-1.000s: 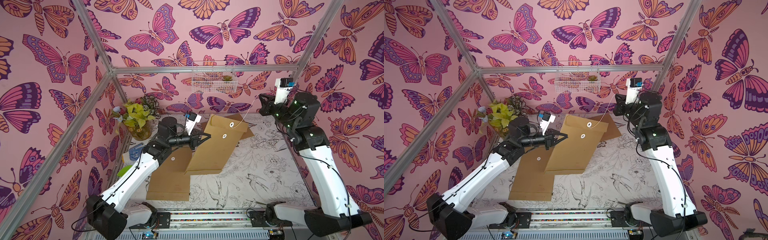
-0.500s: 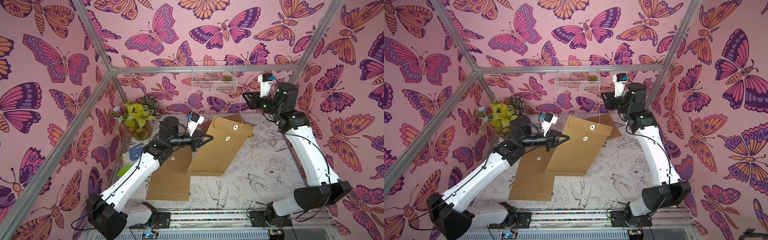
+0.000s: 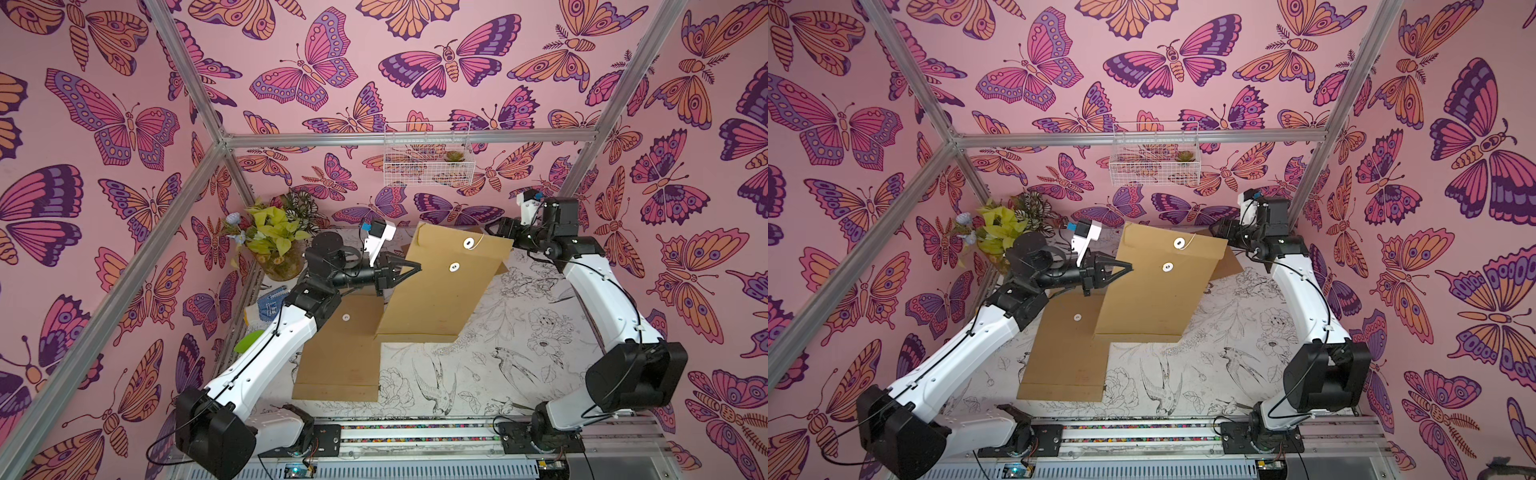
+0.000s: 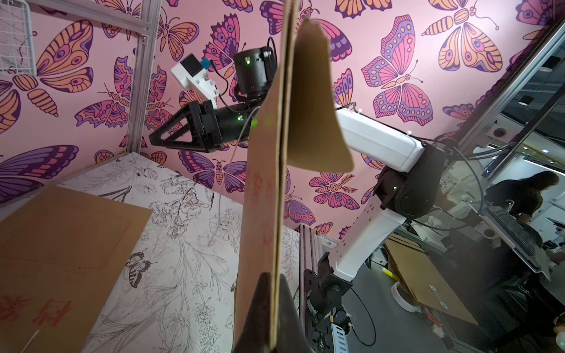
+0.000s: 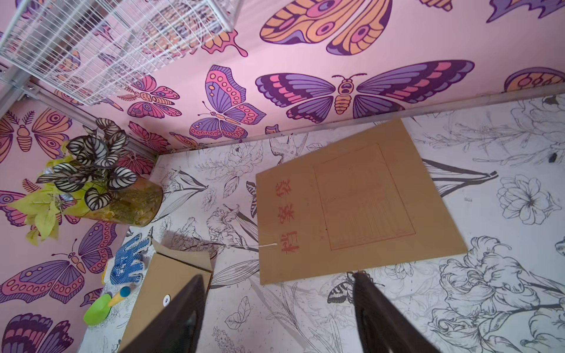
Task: Open the file bag
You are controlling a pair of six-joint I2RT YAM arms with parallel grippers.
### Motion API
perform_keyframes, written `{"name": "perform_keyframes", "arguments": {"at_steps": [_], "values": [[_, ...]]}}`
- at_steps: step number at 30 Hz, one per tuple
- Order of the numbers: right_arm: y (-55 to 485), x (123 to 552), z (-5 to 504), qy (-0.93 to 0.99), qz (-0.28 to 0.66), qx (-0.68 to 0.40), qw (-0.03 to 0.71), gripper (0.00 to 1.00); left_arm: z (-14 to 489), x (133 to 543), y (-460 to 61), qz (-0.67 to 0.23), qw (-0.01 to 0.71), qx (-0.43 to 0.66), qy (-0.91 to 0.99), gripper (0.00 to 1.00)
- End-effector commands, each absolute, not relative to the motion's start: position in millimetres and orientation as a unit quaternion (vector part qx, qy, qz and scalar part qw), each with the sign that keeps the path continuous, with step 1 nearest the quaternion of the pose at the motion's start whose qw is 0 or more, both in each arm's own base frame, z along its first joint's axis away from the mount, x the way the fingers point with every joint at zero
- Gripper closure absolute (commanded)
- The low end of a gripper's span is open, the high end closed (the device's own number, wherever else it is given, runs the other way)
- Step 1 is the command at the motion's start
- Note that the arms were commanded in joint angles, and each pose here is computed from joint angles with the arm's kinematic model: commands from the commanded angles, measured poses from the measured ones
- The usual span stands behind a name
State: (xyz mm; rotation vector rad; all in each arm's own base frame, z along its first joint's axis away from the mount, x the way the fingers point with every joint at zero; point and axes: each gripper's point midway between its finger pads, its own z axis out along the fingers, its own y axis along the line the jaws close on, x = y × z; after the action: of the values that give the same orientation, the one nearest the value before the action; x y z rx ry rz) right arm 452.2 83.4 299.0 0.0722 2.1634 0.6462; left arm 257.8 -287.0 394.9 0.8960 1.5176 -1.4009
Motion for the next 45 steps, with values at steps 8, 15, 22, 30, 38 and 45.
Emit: {"name": "perform_keyframes", "arguments": {"at_steps": [8,15,22,30,38,45], "values": [[46,433,328,0.825,0.252,0.085,0.499,0.22,446,271,-256,-0.531,0.491,0.372,0.582,1.0],[75,392,413,0.733,0.319,-0.036,0.599,0.22,467,287,-255,-0.512,0.503,0.379,0.584,1.0],[98,349,473,0.643,0.375,-0.119,0.658,0.2,493,291,-255,-0.496,0.522,0.383,0.579,1.0],[119,327,495,0.595,0.408,-0.166,0.672,0.16,521,279,-257,-0.483,0.538,0.393,0.568,1.0],[130,332,503,0.567,0.448,-0.168,0.67,0.16,528,263,-269,-0.466,0.541,0.41,0.567,1.0],[147,333,515,0.545,0.467,-0.186,0.671,0.17,530,251,-277,-0.473,0.536,0.42,0.559,1.0]]}}
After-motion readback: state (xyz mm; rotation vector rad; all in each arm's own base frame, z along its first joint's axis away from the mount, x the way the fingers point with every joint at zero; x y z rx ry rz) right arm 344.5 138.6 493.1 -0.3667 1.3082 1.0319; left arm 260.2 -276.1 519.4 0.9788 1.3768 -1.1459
